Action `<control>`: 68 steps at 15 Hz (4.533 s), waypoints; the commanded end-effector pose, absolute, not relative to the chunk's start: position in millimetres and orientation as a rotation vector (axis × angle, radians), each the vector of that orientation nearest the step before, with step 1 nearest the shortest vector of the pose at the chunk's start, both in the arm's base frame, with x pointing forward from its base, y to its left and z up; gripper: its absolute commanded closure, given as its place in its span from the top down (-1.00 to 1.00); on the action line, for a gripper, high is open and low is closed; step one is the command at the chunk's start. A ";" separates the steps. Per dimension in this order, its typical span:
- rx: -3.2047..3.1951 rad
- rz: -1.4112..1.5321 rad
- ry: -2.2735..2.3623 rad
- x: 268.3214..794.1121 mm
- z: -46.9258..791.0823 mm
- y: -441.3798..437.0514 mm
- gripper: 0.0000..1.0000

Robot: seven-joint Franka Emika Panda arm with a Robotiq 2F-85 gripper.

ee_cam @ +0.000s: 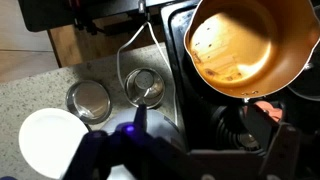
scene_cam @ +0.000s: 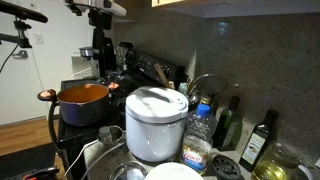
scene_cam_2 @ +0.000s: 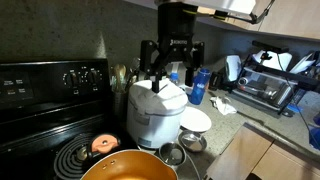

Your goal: Use a wooden spoon to mix in the pot then put the spoon back in the utensil holder

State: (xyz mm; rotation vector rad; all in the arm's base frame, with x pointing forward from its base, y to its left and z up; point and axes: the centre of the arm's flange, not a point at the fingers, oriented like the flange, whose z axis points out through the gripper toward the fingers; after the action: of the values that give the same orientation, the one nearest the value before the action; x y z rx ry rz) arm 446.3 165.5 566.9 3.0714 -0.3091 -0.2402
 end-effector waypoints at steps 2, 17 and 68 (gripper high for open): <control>3.072 -0.240 -0.309 446.3 567.0 165.5 1.00; 3.065 -0.350 -0.083 516.2 532.2 150.8 1.00; 2.804 0.629 -0.921 619.3 505.9 197.6 1.00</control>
State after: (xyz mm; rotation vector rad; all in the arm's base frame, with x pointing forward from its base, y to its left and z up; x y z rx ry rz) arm 623.0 198.6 507.4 2.8197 -0.8896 0.5623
